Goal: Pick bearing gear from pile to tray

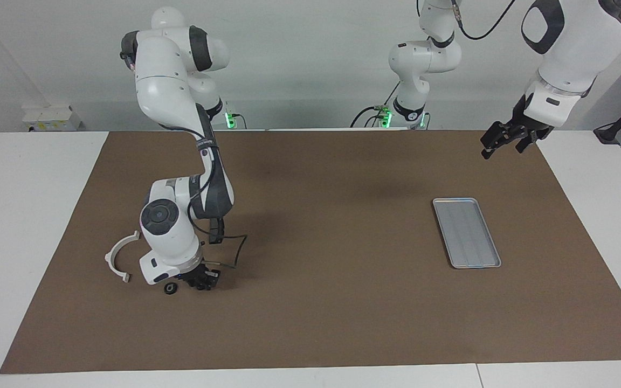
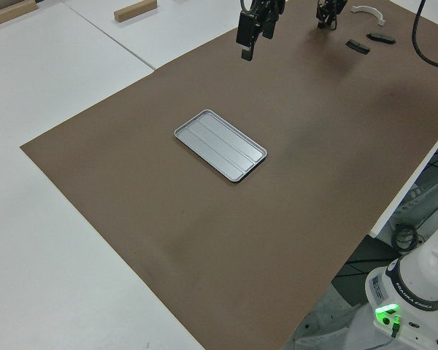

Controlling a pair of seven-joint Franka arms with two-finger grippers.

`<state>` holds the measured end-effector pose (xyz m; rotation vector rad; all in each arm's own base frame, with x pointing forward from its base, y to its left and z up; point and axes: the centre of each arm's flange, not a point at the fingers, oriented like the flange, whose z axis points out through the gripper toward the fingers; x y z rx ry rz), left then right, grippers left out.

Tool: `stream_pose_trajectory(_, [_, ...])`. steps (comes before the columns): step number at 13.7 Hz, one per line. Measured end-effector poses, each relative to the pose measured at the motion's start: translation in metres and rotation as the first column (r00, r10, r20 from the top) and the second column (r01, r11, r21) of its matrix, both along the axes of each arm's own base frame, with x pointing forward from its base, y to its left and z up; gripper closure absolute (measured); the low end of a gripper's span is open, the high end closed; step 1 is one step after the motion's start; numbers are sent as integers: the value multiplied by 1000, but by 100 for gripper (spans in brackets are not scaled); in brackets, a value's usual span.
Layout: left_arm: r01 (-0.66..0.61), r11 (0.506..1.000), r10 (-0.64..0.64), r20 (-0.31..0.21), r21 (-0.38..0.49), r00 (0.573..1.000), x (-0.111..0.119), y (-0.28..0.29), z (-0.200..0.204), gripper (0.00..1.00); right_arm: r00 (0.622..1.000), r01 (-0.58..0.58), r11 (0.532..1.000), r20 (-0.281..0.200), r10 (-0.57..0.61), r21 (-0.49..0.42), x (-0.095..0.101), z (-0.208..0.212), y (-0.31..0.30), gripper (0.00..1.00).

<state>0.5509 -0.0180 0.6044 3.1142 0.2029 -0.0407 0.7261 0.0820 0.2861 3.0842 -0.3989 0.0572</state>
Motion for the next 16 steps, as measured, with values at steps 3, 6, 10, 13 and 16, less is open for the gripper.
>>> stream_pose_trajectory(3, [0, 1000, 0, 0, 0, 1000, 0, 0, 0, 0, 1000, 5, 1000, 22, -6, 3, 3, 2, -2, 70])
stream_pose_trajectory(6, [0, 1000, 0, 0, 0, 1000, 0, 0, 0, 0, 1000, 8, 1000, 23, -8, 4, 3, 2, -2, 76])
stream_pose_trajectory(10, [0, 1000, 0, 0, 0, 1000, 0, 0, 0, 0, 1000, 13, 1000, 22, -13, 4, 3, 2, -6, 76])
stream_pose_trajectory(13, [0, 1000, 0, 0, 0, 1000, 0, 0, 0, 0, 1000, 17, 1000, -15, -17, -4, 1, 3, -9, 76])
stream_pose_trajectory(16, [0, 1000, 0, 0, 0, 1000, 0, 0, 0, 0, 996, -7, 1000, -84, 5, -16, -8, 43, -13, 76])
